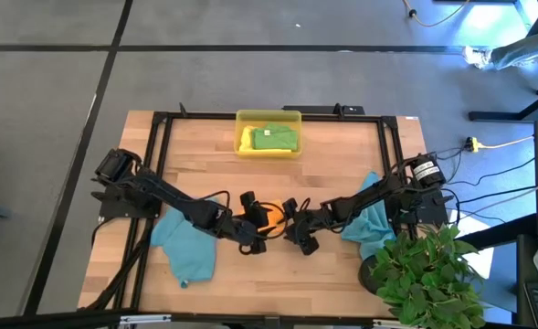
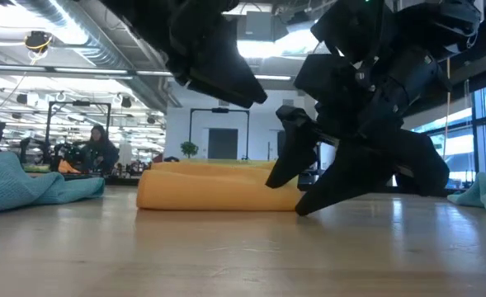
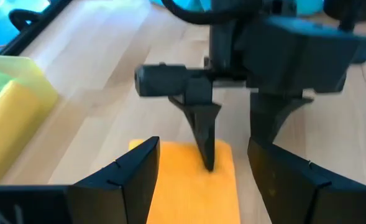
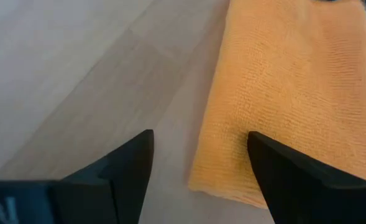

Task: Fold microfiber towels
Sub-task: Put the orange towel into the yellow bin

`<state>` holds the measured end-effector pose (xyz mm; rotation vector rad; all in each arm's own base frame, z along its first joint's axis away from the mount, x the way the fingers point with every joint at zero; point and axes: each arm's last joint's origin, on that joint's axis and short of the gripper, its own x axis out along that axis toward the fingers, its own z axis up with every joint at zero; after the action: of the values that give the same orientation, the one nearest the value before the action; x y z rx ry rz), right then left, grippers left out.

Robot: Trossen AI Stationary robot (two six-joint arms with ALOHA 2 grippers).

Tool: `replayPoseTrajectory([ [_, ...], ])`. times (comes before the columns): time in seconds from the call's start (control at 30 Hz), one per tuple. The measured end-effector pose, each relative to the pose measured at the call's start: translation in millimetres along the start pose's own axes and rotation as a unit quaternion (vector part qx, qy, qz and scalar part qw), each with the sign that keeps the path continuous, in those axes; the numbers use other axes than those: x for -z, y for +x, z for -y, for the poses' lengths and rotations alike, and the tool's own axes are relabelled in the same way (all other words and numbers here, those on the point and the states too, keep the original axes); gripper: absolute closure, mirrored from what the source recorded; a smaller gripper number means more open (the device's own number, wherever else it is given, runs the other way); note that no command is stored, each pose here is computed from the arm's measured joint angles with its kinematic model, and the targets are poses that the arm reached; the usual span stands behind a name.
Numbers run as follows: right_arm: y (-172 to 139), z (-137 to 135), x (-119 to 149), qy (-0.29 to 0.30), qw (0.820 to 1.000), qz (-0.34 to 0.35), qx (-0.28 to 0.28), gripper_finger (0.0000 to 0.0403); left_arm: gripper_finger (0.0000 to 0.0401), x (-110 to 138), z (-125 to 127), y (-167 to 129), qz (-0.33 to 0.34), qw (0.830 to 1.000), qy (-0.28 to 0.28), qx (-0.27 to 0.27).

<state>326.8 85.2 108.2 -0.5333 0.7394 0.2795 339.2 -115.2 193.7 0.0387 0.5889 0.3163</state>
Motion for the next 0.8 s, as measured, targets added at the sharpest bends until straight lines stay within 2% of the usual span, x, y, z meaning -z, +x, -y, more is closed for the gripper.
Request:
replayPoseTrajectory([
  [0.27,0,0,1,0.0,1.0,-0.007,0.013,0.0141,0.0165,7,-7,12,-0.028,0.999,0.01,-0.015],
  [0.4,0,1,1,-0.002,0.999,-0.014,0.03,0.0141,0.0165,13,-13,26,-0.058,0.998,0.005,0.01],
  [0.57,-1,6,4,-0.044,0.989,-0.062,0.127,0.0141,0.0165,19,-17,35,-0.081,0.997,0.0,0.02],
  [0.7,-2,6,4,-0.058,0.985,-0.073,0.148,0.0141,0.0165,22,-21,36,-0.1,0.995,-0.008,0.009],
  [0.8,-2,5,5,-0.061,0.986,-0.077,0.138,0.0141,0.0165,29,-30,37,-0.129,0.991,-0.022,-0.036],
])
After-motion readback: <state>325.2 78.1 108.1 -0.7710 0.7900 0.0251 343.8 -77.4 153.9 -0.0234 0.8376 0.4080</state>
